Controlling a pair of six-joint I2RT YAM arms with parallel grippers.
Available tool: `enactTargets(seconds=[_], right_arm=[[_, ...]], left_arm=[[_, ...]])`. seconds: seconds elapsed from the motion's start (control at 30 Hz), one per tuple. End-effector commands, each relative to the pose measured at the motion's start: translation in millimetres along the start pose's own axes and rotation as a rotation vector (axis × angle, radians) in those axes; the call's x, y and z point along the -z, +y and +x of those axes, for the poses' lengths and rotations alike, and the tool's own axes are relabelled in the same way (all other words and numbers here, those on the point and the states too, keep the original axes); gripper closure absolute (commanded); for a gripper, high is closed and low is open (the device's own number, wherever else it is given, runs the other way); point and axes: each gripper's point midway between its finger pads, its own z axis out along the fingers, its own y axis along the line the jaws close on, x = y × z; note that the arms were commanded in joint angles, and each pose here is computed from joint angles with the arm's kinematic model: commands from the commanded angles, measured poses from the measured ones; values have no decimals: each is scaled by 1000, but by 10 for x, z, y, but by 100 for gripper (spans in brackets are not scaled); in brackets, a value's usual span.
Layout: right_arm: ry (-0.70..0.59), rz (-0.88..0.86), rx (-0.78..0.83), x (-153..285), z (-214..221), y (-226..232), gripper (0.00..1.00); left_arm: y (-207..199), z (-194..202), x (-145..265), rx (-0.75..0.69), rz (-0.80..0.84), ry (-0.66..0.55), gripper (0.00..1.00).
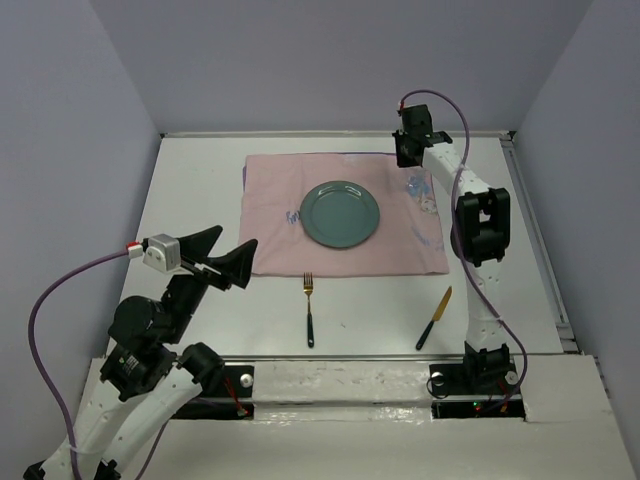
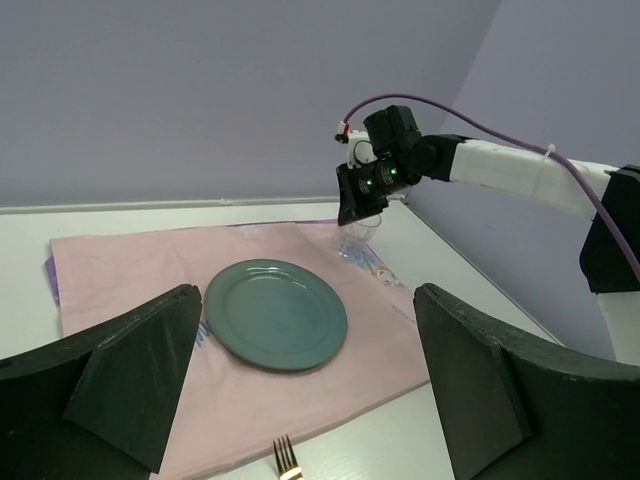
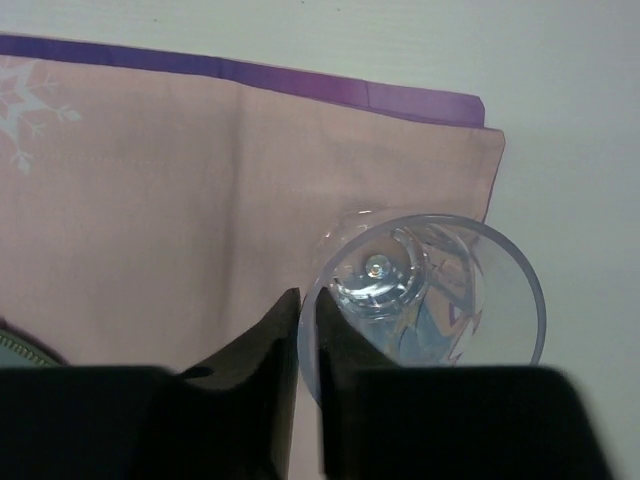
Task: Set the dinner table for one person
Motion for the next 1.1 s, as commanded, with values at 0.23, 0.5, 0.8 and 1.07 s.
enactTargets(seconds=[0.23, 0.5, 0.8, 1.07], right_arm=[[-133, -54, -44, 783, -514, 181, 29], [-140, -288, -4, 1783, 432, 1482, 31], [-55, -437, 38, 2653, 1973, 2675, 40], [18, -373, 16, 2878, 2628, 2956, 43]], left_arm=[[-4, -180, -36, -11, -5, -50, 1], [34, -196, -34, -6, -27, -57, 1], [51, -197, -36, -1, -37, -60, 1], [57, -184, -47, 4, -41, -57, 1]])
